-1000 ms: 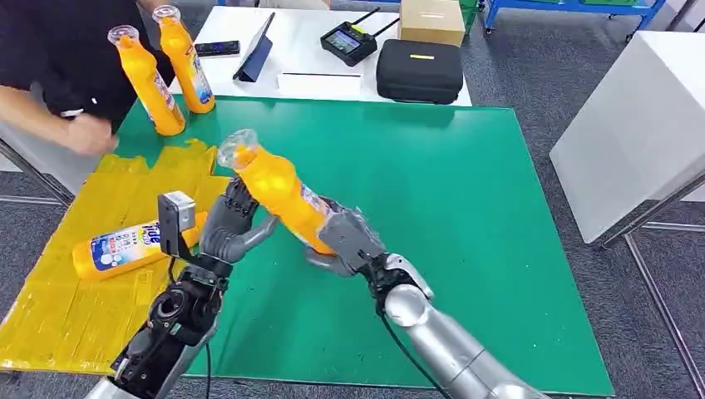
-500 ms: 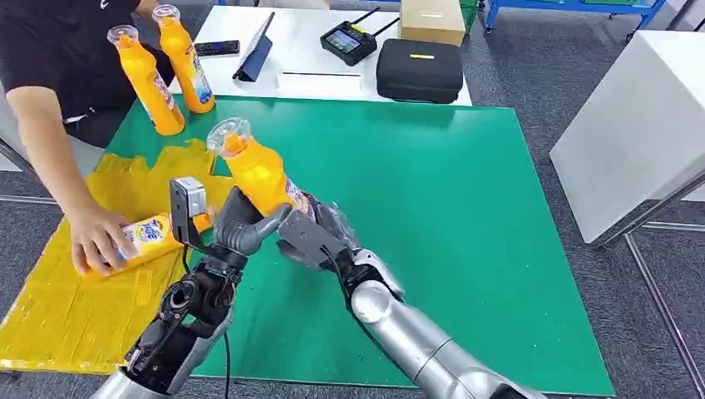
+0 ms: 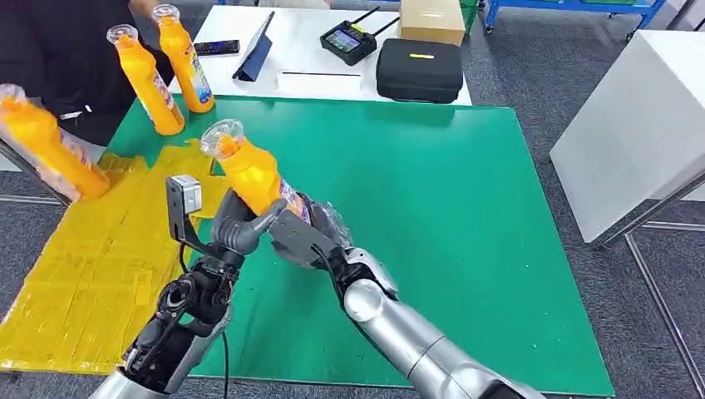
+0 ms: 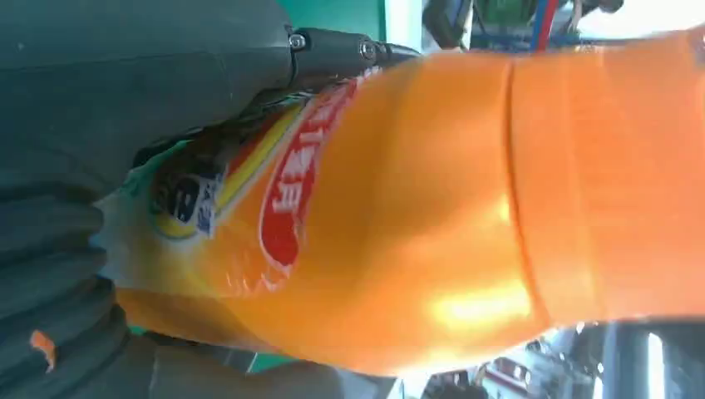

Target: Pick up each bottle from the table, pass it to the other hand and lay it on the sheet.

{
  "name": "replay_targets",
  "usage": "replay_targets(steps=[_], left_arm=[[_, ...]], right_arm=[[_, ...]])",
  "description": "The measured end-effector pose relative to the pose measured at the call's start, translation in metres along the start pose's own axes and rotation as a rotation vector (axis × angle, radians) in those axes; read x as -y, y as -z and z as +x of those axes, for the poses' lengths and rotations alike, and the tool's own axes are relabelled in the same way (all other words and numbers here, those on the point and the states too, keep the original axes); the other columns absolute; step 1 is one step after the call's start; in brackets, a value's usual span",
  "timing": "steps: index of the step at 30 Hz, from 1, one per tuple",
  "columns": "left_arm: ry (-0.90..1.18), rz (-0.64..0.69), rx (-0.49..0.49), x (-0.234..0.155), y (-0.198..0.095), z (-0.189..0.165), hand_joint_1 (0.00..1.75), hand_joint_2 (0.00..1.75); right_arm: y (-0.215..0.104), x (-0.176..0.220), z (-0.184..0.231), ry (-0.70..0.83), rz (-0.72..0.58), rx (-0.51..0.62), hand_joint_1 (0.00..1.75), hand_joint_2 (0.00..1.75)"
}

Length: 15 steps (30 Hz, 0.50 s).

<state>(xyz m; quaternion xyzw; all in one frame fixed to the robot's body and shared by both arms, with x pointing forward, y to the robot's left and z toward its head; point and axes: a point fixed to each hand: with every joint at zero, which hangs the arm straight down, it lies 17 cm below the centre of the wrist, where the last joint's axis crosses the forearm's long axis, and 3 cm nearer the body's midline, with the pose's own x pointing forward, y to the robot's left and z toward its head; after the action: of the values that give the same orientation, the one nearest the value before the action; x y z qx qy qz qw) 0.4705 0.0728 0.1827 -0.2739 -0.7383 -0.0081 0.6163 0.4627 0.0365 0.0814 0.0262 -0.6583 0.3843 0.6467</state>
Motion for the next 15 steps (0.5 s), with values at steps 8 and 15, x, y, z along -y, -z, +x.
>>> replay_targets(steps=[8,15], left_arm=[[0.027,0.050,0.024,-0.012,0.000,0.006,1.75,1.75],[0.051,0.079,0.048,-0.019,-0.001,0.010,1.75,1.75]], right_arm=[[0.010,-0.005,0.011,-0.020,0.026,-0.010,1.75,1.75],[0.014,-0.008,0.016,-0.027,0.041,-0.009,0.00,0.00]])
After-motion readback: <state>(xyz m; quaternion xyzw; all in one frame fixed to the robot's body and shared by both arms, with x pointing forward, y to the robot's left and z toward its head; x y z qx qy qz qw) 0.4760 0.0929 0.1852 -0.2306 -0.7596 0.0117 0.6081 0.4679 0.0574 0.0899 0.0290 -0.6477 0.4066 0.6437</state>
